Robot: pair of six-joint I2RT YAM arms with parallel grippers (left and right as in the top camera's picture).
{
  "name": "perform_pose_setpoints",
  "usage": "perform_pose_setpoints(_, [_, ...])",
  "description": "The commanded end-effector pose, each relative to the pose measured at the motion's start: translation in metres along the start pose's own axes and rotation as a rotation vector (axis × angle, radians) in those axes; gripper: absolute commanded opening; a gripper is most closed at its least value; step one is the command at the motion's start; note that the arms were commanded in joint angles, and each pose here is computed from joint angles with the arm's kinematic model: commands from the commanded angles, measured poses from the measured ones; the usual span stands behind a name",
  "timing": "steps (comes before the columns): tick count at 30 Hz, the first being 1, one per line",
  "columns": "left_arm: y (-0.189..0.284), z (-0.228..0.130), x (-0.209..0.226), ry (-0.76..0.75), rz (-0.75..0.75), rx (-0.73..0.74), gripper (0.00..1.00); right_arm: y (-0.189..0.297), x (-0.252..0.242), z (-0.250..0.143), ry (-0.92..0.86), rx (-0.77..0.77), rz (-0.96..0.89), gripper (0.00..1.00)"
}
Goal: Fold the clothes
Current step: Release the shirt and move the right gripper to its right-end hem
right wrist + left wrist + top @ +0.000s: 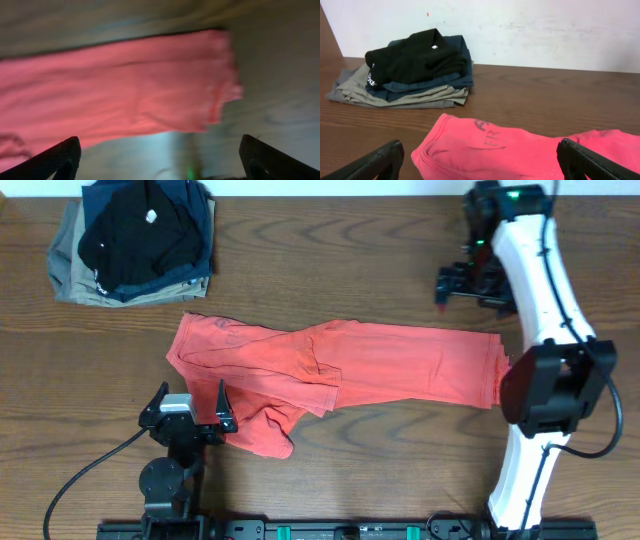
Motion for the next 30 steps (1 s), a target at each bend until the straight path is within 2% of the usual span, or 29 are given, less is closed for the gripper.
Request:
perform_pose_setpoints(1, [-0.001, -0.013, -0.003, -0.006, -0.022, 0.043, 0.98, 0.008, -0.039, 0.008, -0.2, -0.065, -0.096, 0.99])
perform_pose_setpoints(7, [-0.001, -0.013, -0.003, -0.006, -0.022, 0.043, 0.98, -0.011, -0.069, 0.001, -0.337, 0.068, -0.026, 0.99])
perform_pose_setpoints(8, [-0.001, -0.013, -0.003, -0.006, -0.022, 0.043, 0.98, -0.015, -0.072, -0.002, -0.371, 0.094, -0.036, 0.96])
perform_pose_setpoints(11, [-0.001, -0.013, -0.003, -0.006, -0.022, 0.043, 0.98, -0.029, -0.083, -0.014, -0.53, 0.135, -0.124, 0.98])
perform_pose_setpoints(14, [-0.001, -0.013, -0.003, -0.006, -0.022, 0.043, 0.98, -0.041, -0.083, -0.022, -0.569, 0.138, -0.143, 0.99])
perform_pose_setpoints(26, [-0.001, -0.013, -0.003, -0.006, -0.022, 0.043, 0.98, -0.061, -0.092, -0.079, -0.588, 0.006, -0.068, 0.99])
perform_pose_setpoints(30, [-0.001, -0.013, -0.003, -0.006, -0.022, 0.043, 0.98, -0.078, -0.093, -0.083, -0.595, -0.048, -0.055, 0.99])
Point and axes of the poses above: each gripper's point midway between its finger pads, its own y axis back along the fingers, its own x axis along the line the jaws close on, z = x × y, the point moved 5 cm from there along y, back along the fingers, and after that the axes turned 2 degrees about -y, right-handed, at the moved point
